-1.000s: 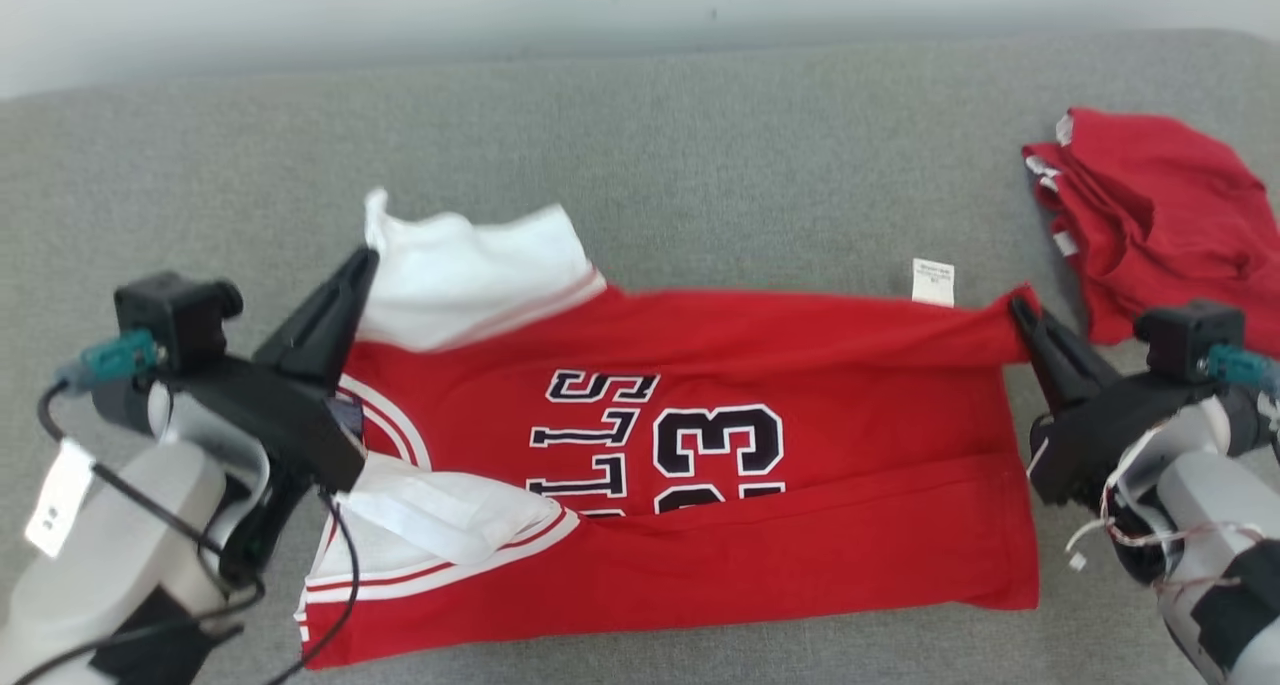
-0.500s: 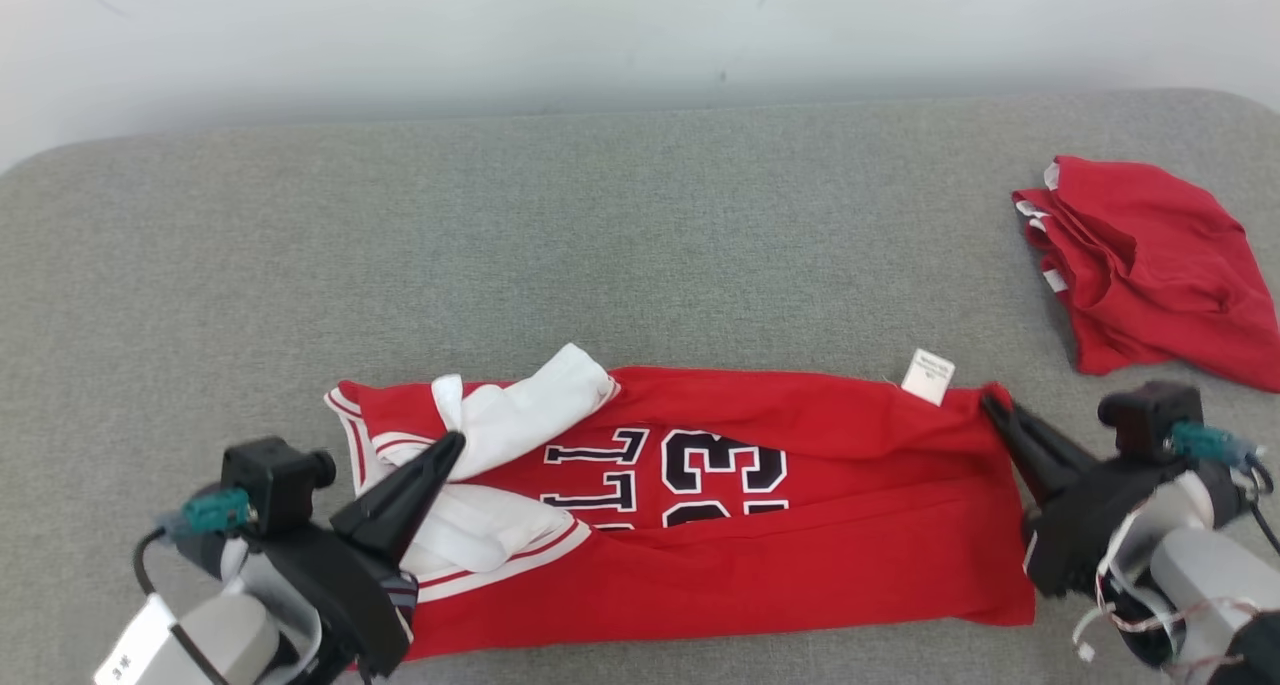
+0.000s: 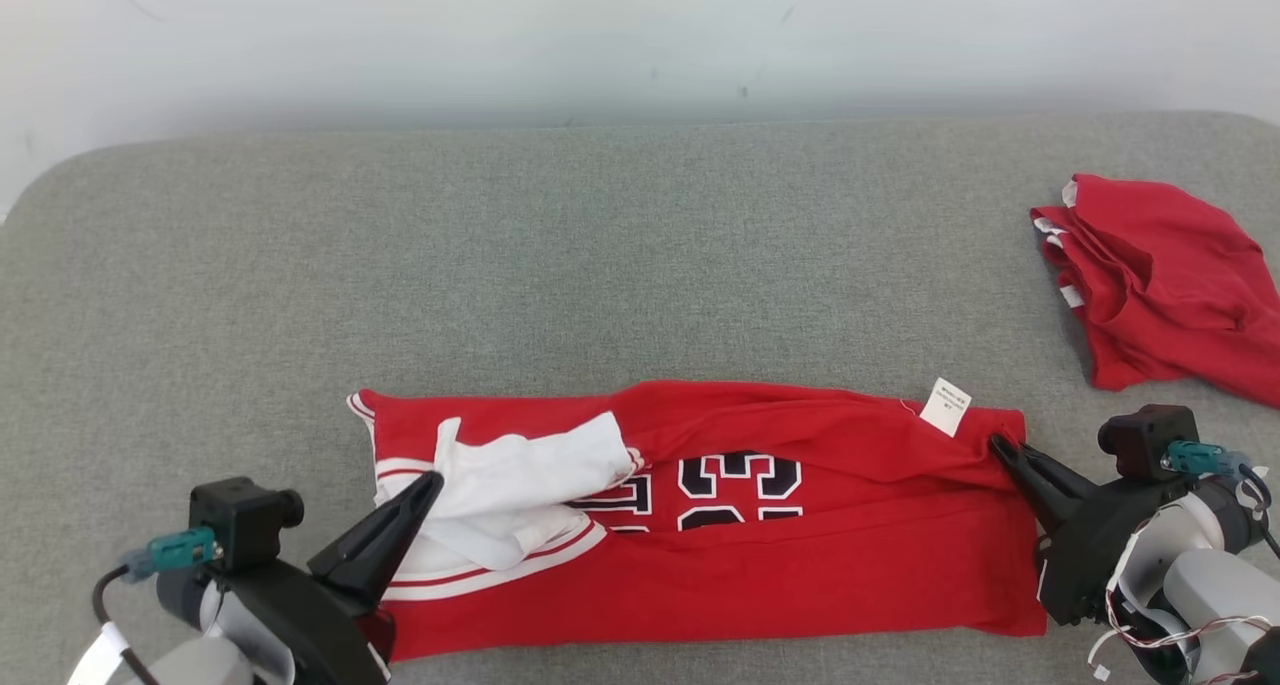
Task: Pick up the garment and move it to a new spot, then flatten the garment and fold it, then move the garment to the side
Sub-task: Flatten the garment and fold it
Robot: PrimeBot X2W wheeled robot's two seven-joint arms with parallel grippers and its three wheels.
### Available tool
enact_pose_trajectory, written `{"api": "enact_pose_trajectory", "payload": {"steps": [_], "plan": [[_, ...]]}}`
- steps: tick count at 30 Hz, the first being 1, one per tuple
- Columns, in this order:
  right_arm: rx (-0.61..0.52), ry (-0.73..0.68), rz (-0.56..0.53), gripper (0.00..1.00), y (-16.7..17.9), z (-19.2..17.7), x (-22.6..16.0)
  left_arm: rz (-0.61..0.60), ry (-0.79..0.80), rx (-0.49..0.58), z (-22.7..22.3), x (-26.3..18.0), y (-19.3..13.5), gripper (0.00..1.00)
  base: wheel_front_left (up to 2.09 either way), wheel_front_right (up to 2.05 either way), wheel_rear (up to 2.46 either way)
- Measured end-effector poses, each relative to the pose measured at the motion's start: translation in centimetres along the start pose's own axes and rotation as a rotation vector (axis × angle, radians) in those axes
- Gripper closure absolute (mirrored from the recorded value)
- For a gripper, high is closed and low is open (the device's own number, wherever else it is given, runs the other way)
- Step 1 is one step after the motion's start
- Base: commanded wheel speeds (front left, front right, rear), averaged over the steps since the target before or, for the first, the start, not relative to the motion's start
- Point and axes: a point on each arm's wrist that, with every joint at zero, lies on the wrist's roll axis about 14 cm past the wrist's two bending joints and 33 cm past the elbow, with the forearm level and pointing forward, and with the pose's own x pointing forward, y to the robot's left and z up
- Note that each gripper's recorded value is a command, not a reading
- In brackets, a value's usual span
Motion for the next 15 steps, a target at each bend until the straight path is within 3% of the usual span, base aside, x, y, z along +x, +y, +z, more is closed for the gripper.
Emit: {"api": "enact_pose_trajectory", "payload": {"steps": [13,14,15], "plan": [[0.042,0.140,-0.003,1.00,0.3,-3.3,-0.9,0.064,0.131,-0.017,-4.3,-1.0,0.8,1.00,0.00,0.00,0.00],[0.043,0.143,-0.005,0.98,0.3,-3.4,-1.0,0.070,0.130,-0.021,-4.4,-0.8,0.7,1.00,0.00,0.00,0.00],[0.044,0.143,-0.007,0.67,0.3,-3.4,-1.0,0.071,0.130,-0.027,-4.5,-0.6,0.6,0.87,0.00,0.00,0.00]]}}
